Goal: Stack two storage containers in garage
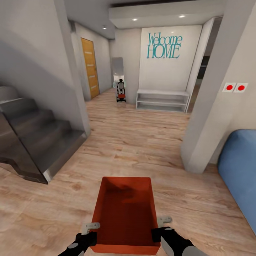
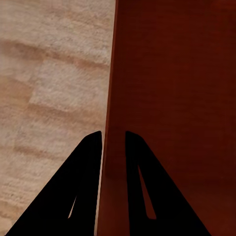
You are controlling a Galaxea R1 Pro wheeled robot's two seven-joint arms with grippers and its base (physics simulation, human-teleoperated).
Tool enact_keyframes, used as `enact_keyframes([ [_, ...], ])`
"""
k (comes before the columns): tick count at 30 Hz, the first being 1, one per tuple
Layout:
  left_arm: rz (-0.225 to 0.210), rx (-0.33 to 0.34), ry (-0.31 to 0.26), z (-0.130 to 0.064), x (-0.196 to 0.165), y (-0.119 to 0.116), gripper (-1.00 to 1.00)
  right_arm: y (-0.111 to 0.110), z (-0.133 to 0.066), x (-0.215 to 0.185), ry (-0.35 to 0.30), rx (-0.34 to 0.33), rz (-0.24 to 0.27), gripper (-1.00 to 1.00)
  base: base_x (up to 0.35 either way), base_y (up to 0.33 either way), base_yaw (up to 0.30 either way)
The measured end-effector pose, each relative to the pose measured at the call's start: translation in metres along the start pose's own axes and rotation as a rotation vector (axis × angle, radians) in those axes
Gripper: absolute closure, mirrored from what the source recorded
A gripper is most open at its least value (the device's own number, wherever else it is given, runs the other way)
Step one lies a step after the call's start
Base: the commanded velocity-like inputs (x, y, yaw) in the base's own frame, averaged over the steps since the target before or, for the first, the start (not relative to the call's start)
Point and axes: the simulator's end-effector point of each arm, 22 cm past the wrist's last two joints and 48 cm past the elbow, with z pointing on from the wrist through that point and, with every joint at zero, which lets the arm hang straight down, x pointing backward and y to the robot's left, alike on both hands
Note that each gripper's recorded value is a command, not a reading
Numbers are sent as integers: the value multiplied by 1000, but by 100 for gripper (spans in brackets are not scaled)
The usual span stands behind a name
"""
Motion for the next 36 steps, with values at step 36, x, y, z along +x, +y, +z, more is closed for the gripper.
enact_keyframes([
  [36,0,0,-1,0,0,0,100,0,0,0,-1,0,0,100,343,0,0],
])
